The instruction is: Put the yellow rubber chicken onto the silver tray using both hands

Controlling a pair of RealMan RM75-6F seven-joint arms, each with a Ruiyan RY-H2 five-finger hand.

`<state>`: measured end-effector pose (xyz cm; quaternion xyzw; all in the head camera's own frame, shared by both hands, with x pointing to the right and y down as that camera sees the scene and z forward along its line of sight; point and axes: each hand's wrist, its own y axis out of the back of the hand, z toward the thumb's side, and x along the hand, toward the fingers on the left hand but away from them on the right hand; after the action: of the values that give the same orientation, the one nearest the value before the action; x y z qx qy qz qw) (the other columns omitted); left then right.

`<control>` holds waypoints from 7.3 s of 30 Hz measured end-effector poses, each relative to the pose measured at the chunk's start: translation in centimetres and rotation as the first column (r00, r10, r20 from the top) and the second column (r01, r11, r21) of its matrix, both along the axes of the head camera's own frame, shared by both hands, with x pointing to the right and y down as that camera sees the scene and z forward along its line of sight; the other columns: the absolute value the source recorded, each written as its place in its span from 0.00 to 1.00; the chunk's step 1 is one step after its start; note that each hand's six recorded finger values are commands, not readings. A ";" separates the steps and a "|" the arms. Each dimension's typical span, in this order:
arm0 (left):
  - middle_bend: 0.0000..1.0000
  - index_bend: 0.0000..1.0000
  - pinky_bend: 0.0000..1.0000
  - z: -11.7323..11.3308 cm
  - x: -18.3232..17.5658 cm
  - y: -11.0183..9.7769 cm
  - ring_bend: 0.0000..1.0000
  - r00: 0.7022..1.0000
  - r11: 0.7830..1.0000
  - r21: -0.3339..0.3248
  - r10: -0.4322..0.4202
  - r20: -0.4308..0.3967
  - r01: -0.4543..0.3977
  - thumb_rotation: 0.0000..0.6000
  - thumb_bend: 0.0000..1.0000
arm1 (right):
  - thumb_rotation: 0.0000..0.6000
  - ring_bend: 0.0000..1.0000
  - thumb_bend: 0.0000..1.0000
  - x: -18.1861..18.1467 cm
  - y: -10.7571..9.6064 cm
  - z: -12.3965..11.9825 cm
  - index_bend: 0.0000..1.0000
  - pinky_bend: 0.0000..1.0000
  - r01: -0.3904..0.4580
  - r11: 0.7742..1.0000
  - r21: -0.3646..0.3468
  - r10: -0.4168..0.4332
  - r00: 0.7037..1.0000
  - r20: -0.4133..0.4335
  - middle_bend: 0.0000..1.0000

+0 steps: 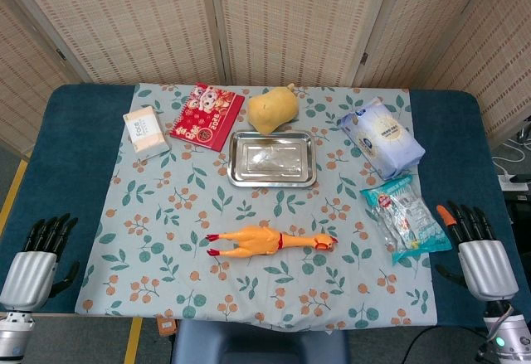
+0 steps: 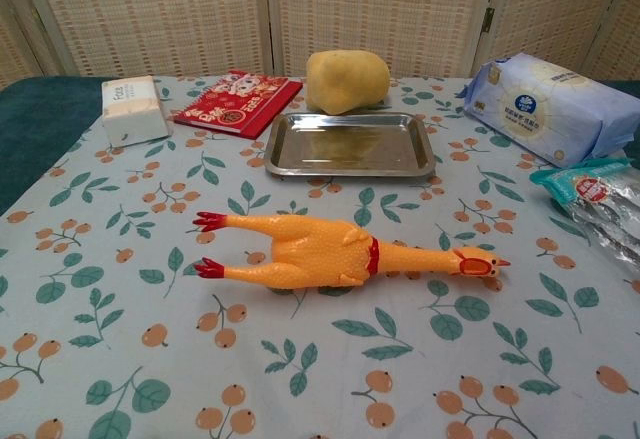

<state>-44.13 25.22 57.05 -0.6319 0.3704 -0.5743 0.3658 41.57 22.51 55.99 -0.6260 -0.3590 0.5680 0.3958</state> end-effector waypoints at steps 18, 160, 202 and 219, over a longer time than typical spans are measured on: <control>0.00 0.00 0.04 0.5 0.6 0.0 0.00 1.000 1.000 -0.013 0.025 -0.011 -0.025 1.00 0.42 | 1.00 0.00 0.09 -4.9 -0.7 3.1 0.03 0.00 0.078 0.993 -0.084 -0.077 0.997 0.016 0.01; 0.00 0.00 0.17 7.6 24.6 -9.5 0.00 0.908 0.933 -0.177 0.241 -0.344 -0.315 1.00 0.35 | 1.00 0.85 0.42 -36.1 -6.5 9.1 0.97 1.00 0.225 0.974 0.032 -0.216 0.873 0.438 0.76; 0.46 0.41 0.41 8.9 23.1 -11.0 0.39 0.909 0.962 -0.124 0.182 -0.374 -0.243 1.00 0.49 | 1.00 0.85 0.42 -34.7 -7.7 8.2 0.97 1.00 0.174 0.983 0.062 -0.182 0.855 0.487 0.76; 0.00 0.00 0.01 8.7 23.2 -10.0 0.00 0.887 0.890 -0.332 0.149 -0.438 -0.313 1.00 0.29 | 1.00 0.85 0.42 -34.5 -8.0 7.9 0.97 1.00 0.174 0.983 0.064 -0.183 0.855 0.484 0.76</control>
<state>-20.89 15.26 65.72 -0.8363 0.2348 -0.4464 0.2148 7.11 14.49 63.85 -0.7759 -0.3927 0.3491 0.3490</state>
